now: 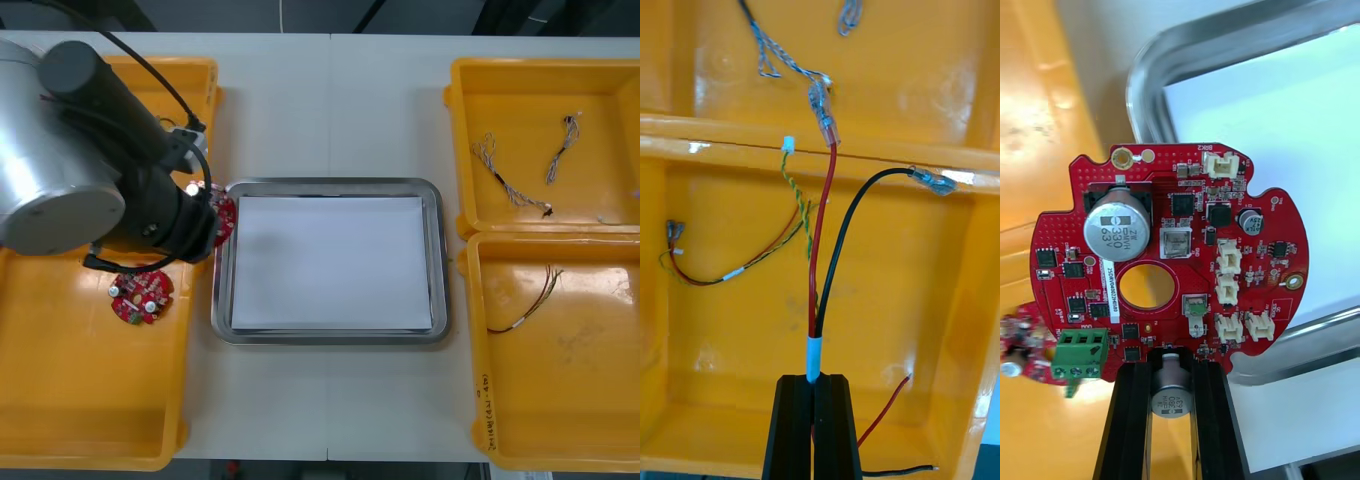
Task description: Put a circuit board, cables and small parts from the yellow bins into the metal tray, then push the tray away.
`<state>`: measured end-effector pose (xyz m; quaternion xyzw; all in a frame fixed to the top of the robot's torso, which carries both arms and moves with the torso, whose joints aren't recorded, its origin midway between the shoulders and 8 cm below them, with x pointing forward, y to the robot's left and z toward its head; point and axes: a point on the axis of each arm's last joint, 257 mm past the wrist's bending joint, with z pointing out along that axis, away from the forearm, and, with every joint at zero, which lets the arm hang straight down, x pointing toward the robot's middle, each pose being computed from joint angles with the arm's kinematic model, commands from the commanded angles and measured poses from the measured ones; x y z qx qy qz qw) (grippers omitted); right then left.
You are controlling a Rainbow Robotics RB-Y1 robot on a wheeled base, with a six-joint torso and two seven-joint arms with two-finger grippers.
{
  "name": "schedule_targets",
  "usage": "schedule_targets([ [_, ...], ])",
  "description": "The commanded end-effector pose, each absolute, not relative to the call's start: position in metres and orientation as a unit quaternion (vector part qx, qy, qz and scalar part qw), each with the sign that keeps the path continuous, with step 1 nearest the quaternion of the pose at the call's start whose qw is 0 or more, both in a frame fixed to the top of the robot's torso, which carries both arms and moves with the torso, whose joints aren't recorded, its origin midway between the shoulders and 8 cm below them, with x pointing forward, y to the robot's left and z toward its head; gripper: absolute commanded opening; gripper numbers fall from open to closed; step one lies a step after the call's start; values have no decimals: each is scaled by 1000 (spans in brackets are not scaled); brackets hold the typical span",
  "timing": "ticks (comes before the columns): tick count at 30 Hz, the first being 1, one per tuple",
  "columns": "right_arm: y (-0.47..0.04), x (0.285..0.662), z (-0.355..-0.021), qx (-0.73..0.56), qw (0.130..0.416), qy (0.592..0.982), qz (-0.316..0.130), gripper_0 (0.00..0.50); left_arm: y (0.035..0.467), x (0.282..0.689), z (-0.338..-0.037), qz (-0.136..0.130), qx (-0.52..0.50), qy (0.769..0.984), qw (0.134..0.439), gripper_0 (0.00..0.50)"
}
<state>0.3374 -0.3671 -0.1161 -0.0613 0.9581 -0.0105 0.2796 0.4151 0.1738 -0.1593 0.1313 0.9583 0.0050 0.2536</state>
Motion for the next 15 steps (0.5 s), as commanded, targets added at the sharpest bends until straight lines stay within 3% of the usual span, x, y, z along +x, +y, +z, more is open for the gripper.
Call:
schedule_targets([
  [1,-368,347,-86,-121,298,946,-29,0,142,415,-159,5,165,949,269,0],
  [15,-327,353,-75,-265,290,919,-33,0,102,400,-211,10,182,953,244,2],
])
